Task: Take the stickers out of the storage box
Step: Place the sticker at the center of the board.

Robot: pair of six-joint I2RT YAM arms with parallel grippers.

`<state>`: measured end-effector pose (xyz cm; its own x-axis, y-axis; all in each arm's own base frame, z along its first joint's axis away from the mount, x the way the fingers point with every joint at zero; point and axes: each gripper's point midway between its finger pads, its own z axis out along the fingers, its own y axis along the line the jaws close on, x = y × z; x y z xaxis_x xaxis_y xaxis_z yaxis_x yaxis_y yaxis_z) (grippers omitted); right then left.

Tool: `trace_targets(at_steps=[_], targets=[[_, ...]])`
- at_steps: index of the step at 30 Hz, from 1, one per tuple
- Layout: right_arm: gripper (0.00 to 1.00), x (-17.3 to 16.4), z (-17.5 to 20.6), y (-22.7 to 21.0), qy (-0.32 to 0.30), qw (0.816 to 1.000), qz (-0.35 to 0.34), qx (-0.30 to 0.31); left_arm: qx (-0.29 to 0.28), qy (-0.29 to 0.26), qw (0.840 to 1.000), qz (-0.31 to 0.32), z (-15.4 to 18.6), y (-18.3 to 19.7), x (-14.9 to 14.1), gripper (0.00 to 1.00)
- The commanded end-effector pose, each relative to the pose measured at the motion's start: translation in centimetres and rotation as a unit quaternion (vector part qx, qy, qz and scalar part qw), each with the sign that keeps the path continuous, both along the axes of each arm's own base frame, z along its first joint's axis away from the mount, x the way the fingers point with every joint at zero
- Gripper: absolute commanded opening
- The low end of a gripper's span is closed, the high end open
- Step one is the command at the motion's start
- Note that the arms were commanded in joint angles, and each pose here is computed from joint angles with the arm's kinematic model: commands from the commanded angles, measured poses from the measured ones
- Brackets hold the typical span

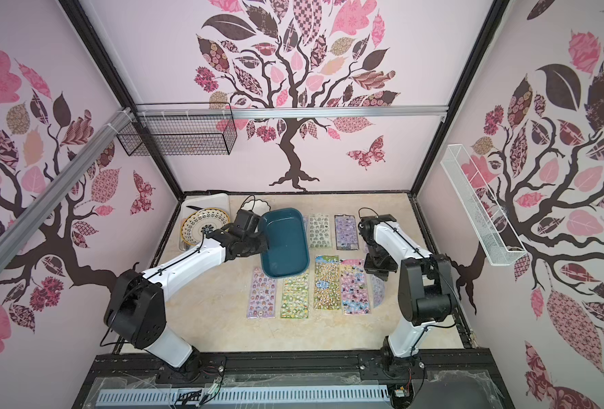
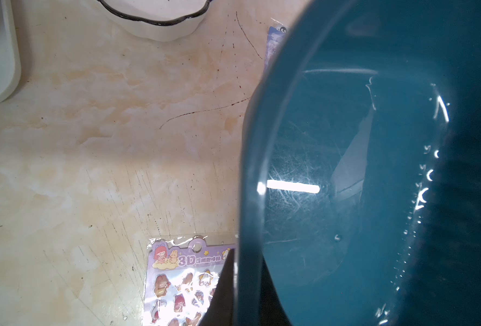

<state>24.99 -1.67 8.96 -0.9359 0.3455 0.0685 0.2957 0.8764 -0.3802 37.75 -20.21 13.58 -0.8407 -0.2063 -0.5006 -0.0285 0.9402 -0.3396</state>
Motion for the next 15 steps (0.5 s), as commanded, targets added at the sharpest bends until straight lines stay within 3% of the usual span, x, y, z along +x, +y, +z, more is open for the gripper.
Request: trace_targets(at_steps=[1, 15], targets=[[0.07, -0.5, -0.6, -0.9, 0.025, 0.999, -0.003, -0.026, -0.013, -0.017, 1.0, -0.005, 1.1, -0.6, 0.8, 0.0], [0.24, -1.1, -0.7, -2.6, 0.039, 0.996, -0.004, -0.082, -0.017, -0.015, 1.0, -0.006, 1.1, -0.7, 0.7, 0.0]])
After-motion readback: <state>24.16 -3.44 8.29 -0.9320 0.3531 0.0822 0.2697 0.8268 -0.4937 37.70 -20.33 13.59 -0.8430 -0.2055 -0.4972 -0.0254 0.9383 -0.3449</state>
